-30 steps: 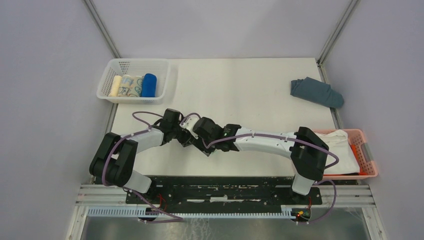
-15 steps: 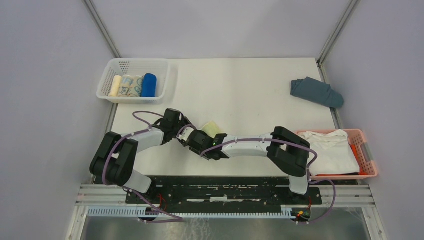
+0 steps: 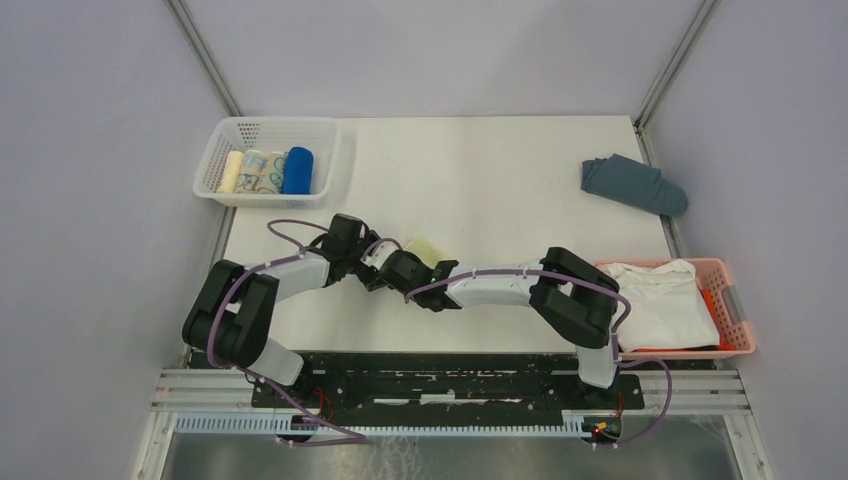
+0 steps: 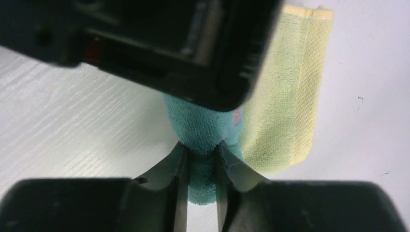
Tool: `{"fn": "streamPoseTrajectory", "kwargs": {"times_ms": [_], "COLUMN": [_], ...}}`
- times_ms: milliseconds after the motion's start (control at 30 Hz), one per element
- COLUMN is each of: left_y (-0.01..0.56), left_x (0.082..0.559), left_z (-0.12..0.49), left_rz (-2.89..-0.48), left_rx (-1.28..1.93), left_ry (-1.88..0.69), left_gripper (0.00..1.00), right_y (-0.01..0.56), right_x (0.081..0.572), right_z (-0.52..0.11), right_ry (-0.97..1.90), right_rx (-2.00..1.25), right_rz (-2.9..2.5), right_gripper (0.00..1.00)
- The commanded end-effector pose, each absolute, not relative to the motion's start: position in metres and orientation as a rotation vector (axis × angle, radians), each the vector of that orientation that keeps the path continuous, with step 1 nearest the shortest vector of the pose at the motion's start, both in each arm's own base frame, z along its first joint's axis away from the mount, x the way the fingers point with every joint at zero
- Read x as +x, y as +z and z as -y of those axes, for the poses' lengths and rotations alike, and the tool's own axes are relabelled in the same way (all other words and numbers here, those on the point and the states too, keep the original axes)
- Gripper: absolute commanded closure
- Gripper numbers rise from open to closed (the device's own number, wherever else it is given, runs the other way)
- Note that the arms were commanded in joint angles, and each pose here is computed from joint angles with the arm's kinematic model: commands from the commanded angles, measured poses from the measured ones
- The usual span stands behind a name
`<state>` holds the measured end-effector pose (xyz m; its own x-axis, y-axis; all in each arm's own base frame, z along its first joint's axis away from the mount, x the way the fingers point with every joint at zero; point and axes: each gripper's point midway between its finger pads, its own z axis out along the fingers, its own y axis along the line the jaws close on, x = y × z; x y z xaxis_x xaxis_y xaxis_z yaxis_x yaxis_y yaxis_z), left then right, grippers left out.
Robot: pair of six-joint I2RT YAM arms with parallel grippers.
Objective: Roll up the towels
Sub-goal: Roll the towel at the center of the board.
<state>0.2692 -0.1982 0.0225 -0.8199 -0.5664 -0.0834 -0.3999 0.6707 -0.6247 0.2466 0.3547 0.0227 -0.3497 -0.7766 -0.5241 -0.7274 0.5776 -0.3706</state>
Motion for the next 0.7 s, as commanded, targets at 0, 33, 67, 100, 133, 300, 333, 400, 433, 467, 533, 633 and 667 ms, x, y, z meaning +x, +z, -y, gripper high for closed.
{"fn": "streamPoseTrajectory", "kwargs": {"times_ms": [0,33,67,100,133,300,333,400,433,467,533,633,667], "left_y": [-0.011,-0.007,-0.002,0.006,0.014,0.047,0.053,0.062,0.065,0.067,0.069,0.067,0.066], "left_x": [0.239,0.241,0.245,0.249,0.252,0.258,0.257,0.255,0.252,0.25,0.245,0.238,0.237], "left_z": [0.167,0.167,0.165,0.162,0.16,0.149,0.148,0.145,0.144,0.143,0.144,0.148,0.15], "left_rz": [-2.742,-2.734,-2.716,-2.686,-2.663,-2.542,-2.522,-2.493,-2.488,-2.486,-2.494,-2.507,-2.51], "left_rx": [-0.808,-0.799,-0.789,-0.778,-0.769,-0.771,-0.774,-0.777,-0.778,-0.778,-0.775,-0.772,-0.772], "left_ry": [-0.61,-0.605,-0.594,-0.58,-0.572,-0.584,-0.595,-0.609,-0.613,-0.617,-0.632,-0.671,-0.689], "left_gripper": [0.37,0.36,0.35,0.34,0.32,0.28,0.27,0.27,0.26,0.26,0.26,0.26,0.26], "right_y": [-0.019,-0.016,-0.012,-0.009,-0.004,0.029,0.036,0.046,0.049,0.052,0.053,0.045,0.043], "right_x": [0.222,0.218,0.214,0.21,0.205,0.193,0.193,0.195,0.197,0.198,0.2,0.206,0.21], "right_z": [-0.329,-0.333,-0.337,-0.341,-0.347,-0.374,-0.378,-0.384,-0.387,-0.39,-0.393,-0.395,-0.395], "right_ry": [0.027,0.097,0.18,0.264,0.364,0.882,0.977,1.142,1.223,1.3,1.439,1.543,1.56], "right_rx": [-1.294,-1.3,-1.304,-1.306,-1.299,-1.214,-1.187,-1.118,-1.081,-1.036,-0.974,-0.874,-0.839], "right_rz": [-2.335,-2.358,-2.388,-2.421,-2.456,-2.552,-2.558,-2.575,-2.586,-2.605,-2.64,-2.698,-2.714], "right_gripper": [0.85,0.9,0.95,0.97,0.99,0.99,1.0,0.99,0.99,0.99,1.0,0.99,0.99]}}
